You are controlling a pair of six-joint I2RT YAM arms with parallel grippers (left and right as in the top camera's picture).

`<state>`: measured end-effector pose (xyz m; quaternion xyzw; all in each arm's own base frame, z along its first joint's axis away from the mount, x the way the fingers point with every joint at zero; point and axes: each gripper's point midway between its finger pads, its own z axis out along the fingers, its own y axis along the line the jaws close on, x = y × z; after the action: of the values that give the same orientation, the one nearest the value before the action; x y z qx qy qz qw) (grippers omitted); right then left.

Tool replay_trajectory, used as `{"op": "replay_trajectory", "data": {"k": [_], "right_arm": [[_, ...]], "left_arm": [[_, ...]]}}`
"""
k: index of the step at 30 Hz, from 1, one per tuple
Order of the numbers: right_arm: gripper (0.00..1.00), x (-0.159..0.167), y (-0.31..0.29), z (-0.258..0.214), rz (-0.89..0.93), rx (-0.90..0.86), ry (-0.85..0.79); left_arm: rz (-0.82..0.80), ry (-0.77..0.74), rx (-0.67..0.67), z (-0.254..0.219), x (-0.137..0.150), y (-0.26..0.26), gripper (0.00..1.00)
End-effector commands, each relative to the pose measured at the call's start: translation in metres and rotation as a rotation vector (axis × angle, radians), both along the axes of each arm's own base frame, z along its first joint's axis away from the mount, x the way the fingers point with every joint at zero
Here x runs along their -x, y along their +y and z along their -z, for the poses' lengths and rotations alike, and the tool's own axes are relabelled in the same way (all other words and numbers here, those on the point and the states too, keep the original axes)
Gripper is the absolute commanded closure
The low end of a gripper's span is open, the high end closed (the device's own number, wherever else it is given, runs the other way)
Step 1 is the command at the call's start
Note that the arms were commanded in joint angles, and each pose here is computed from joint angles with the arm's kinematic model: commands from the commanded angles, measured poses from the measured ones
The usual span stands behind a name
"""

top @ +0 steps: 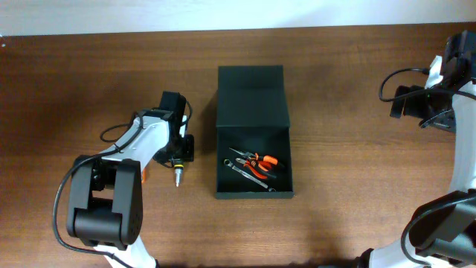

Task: Pack container
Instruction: 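Lower the left gripper and grasp the screwdriver handle, then lift the screwdriver and carry it over the black box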

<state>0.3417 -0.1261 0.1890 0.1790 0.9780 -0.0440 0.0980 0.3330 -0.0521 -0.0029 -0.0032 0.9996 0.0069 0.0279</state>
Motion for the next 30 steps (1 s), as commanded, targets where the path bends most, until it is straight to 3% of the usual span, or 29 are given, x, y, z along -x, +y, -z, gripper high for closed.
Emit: {"op": "replay_trajectory", "data": {"k": [1, 5, 9, 13, 17, 23, 30], "right_arm": [[0.01, 0.000, -0.001, -0.003, 0.010, 0.000, -0.012], [0.01, 0.000, -0.001, -0.003, 0.010, 0.000, -0.012], [0.01, 0.000, -0.001, -0.003, 0.010, 0.000, -0.012], [0.01, 0.000, -0.001, -0.003, 0.010, 0.000, -0.012], [0.01, 0.000, 0.000, -0.003, 0.010, -0.001, -0.011], [0.01, 0.000, -0.001, -0.003, 0.010, 0.000, -0.012], [0.01, 0.000, -0.001, -0.003, 0.010, 0.000, -0.012]], "left_arm": [[0.002, 0.030, -0.004, 0.009, 0.008, 0.003, 0.51], [0.002, 0.031, -0.001, 0.009, 0.008, 0.002, 0.66], [-0.002, 0.037, 0.023, 0.007, 0.009, -0.002, 0.70], [-0.001, 0.036, 0.029, 0.000, 0.004, -0.004, 0.96], [-0.001, 0.015, 0.032, -0.022, -0.011, -0.006, 0.98], [0.018, -0.120, -0.075, -0.107, -0.058, 0.003, 0.98], [0.237, -0.342, -0.024, -0.222, -0.081, -0.047, 0.98]]}}
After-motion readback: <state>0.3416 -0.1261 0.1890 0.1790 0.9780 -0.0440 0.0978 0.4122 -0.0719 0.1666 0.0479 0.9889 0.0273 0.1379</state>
